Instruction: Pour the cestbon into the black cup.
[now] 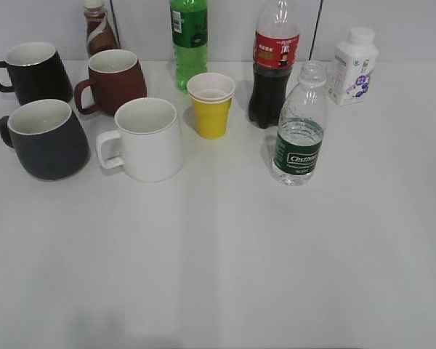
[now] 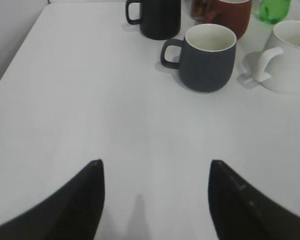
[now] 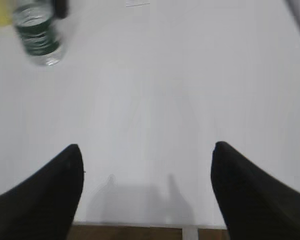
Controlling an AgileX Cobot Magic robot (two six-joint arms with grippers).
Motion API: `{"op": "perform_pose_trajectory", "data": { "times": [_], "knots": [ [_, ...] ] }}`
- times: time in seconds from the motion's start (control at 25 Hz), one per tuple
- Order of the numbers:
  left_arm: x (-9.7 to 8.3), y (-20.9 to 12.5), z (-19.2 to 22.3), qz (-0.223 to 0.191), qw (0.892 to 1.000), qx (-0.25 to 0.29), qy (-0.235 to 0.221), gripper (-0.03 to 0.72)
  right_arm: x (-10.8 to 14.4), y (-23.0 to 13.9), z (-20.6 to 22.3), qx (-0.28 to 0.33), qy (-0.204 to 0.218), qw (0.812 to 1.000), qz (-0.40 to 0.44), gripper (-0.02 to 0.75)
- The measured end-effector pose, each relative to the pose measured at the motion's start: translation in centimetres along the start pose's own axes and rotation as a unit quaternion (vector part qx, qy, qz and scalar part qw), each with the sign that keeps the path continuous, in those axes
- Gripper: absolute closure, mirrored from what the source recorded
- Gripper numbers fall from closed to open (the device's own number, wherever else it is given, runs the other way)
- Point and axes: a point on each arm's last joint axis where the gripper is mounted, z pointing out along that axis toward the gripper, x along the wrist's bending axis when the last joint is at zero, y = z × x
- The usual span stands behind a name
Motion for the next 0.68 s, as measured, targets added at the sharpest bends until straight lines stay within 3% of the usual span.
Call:
{"op": "perform_pose_trajectory", "data": {
  "times": [0.12,0.68],
  "knots": [
    [-0.02,0.01,0.0,-0.001,1.0,-0.001,0.001,0.221,0.03,-0.03,-0.1,-0.005,-0.027,1.0,0.013,0.145],
    [-0.03,0.02,0.0,0.0,1.0,-0.001,0.0,0.257,0.09,-0.03,-0.1,-0.005,-0.027,0.999,0.017,0.146]
  ]
}}
